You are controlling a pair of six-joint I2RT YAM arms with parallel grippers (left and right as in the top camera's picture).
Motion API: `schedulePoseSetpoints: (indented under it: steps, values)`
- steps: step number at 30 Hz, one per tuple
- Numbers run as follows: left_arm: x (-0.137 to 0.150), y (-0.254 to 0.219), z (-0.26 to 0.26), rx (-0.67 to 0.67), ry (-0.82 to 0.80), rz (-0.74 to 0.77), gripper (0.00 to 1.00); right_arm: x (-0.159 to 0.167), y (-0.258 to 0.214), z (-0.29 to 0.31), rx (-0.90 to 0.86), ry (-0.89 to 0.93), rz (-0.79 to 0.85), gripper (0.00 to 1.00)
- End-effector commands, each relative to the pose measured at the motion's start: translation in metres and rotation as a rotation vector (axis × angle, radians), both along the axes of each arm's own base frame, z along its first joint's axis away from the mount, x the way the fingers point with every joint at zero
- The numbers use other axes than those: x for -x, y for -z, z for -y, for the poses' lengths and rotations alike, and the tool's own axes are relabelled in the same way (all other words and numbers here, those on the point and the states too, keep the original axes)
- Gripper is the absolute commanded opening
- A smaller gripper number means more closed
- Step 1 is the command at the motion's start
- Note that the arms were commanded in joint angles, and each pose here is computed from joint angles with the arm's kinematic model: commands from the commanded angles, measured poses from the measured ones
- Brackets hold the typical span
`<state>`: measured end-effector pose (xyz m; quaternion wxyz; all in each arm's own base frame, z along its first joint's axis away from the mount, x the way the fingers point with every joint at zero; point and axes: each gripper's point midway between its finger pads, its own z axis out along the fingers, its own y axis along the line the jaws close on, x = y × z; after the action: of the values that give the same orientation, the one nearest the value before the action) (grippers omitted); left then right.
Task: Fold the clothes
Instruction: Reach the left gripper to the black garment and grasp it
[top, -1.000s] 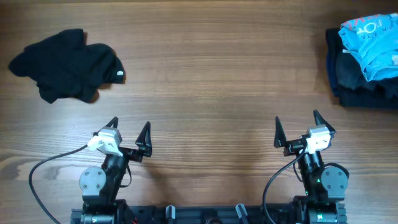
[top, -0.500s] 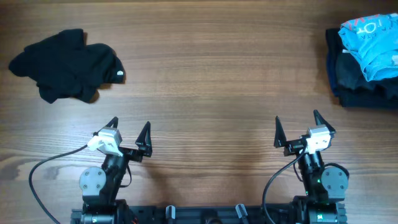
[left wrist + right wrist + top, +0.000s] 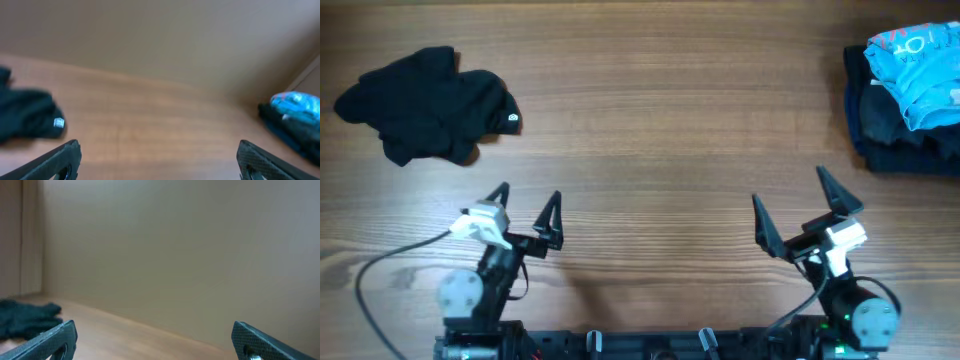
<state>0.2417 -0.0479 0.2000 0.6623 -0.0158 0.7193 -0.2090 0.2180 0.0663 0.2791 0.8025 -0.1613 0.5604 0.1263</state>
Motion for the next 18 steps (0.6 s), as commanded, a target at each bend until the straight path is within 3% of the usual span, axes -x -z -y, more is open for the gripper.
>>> schedulePoseSetpoints:
  steps: [1,5,9,14,18]
  values:
    - [-0.011,-0.068,-0.005,0.015,-0.029,0.001,1.0,-0.006,-0.049,-0.01,-0.016,-0.077,-0.03,1.0]
    - [-0.05,-0.092,-0.006,-0.013,-0.027,-0.236,1.0,-0.049,-0.085,-0.033,-0.01,-0.244,-0.188,1.0]
    - [-0.09,-0.098,-0.006,-0.038,-0.018,-0.489,1.0,-0.096,-0.094,-0.054,-0.023,-0.424,-0.448,1.0]
    - [-0.136,-0.078,-0.004,-0.026,0.002,-0.736,1.0,-0.142,-0.07,-0.076,-0.096,-0.682,-0.739,1.0]
    - [-0.154,-0.039,-0.011,-0.05,-0.036,-0.834,1.0,-0.17,-0.019,-0.079,-0.165,-0.724,-0.887,1.0]
